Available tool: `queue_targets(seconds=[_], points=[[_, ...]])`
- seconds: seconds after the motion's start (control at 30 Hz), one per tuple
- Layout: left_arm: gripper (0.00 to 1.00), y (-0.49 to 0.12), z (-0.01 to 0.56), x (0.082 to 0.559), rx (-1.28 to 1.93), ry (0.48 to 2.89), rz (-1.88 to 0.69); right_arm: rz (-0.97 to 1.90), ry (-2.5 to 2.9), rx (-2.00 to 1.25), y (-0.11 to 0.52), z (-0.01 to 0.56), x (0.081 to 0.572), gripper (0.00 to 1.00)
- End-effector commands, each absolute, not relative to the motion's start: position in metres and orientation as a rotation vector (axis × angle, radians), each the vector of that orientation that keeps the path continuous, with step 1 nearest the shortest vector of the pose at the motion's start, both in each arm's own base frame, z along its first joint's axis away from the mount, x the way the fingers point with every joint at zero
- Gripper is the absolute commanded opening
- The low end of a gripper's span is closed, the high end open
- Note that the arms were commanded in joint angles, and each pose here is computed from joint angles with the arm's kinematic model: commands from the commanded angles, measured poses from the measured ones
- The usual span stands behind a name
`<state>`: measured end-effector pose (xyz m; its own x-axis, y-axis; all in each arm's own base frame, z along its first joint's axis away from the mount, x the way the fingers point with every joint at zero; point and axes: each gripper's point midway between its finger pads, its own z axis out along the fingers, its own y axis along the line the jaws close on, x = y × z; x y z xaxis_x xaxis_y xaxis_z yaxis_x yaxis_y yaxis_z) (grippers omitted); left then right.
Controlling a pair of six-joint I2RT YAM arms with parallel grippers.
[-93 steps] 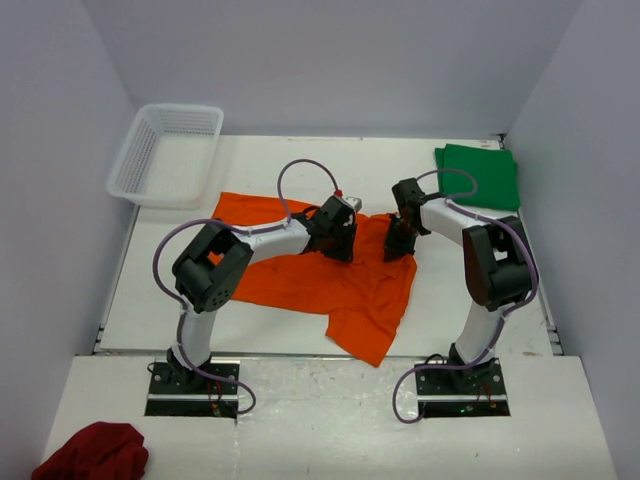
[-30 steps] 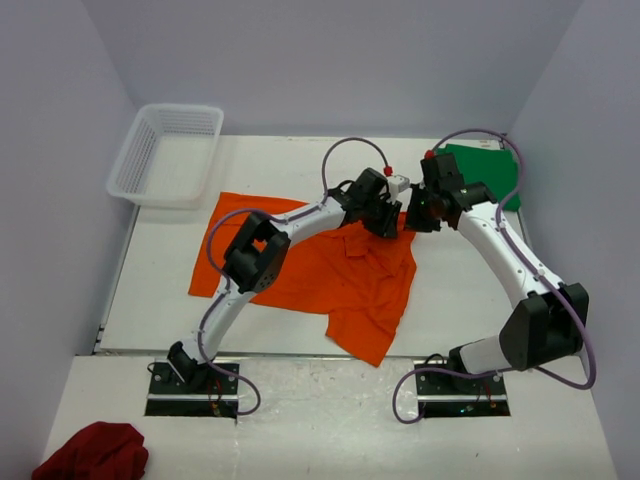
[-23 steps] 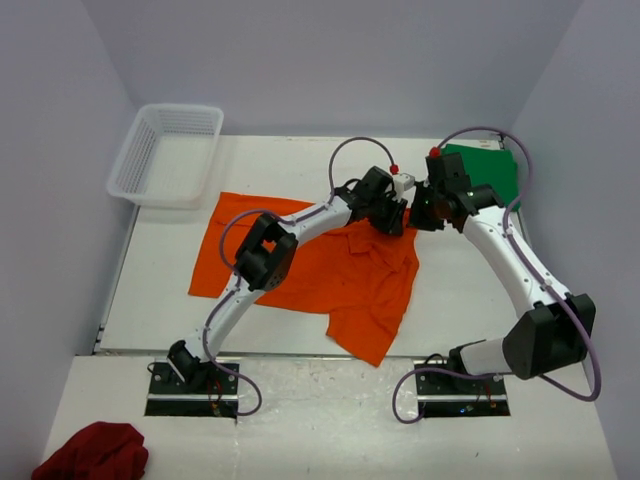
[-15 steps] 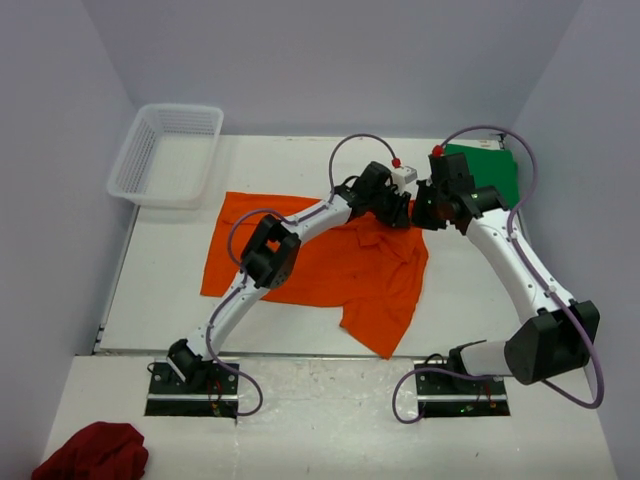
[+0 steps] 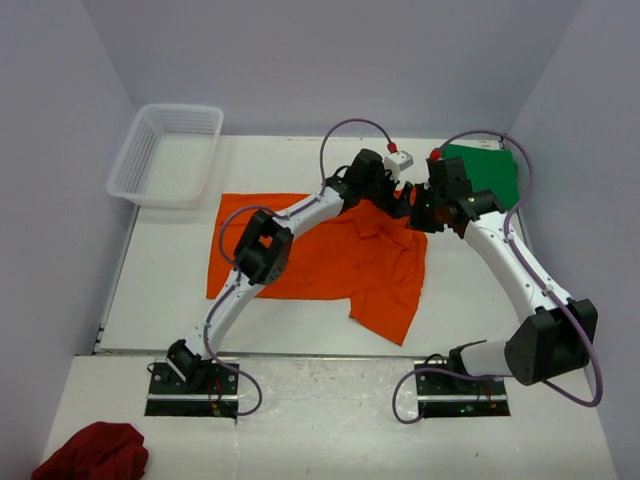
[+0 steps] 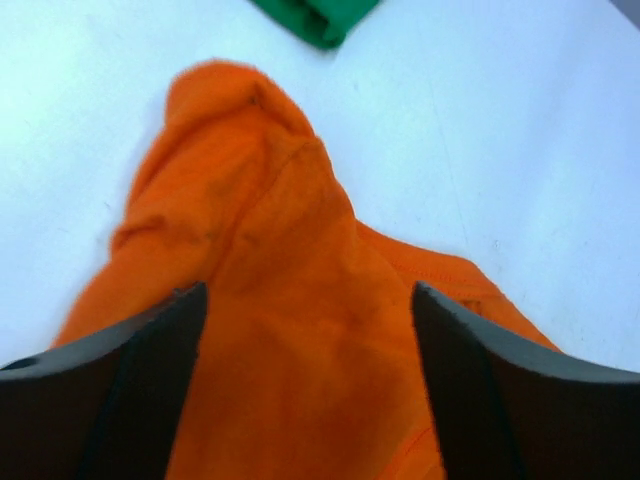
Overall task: Fold and stack the t-shirts
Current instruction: Fold the flattened tshirt in 1/3 of the way
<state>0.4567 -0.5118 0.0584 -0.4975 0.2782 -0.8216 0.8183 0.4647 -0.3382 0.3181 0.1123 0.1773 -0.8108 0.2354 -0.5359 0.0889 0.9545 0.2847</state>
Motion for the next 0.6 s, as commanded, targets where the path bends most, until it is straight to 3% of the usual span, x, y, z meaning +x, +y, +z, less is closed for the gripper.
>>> queue_targets(seconds=[0.0,0.07,0.17,0.27,0.37,0.57], points=[[0.92,-0.500,0.182,0.480,0.871,1.762,-0.939,0.357,2.458,0.208,0.114,0.186,0.325,0.02],[0.99,-0.493,0.205,0.478,0.857,1.734,-0.928,0.355,2.460,0.205,0.114,0.185,0.325,0.03],[1.00,-0.479,0.215,0.476,0.791,1.783,-0.877,0.356,2.470,0.202,0.114,0.183,0.323,0.04],[0.88,-0.451,0.200,0.473,0.672,1.939,-0.725,0.341,2.461,0.203,0.110,0.184,0.319,0.04],[0.82,-0.406,0.143,0.455,0.540,2.155,-0.481,0.341,2.427,0.203,0.108,0.194,0.315,0.05],[0.69,-0.363,0.099,0.424,0.426,2.231,-0.230,0.431,2.380,0.187,0.116,0.210,0.306,0.05]])
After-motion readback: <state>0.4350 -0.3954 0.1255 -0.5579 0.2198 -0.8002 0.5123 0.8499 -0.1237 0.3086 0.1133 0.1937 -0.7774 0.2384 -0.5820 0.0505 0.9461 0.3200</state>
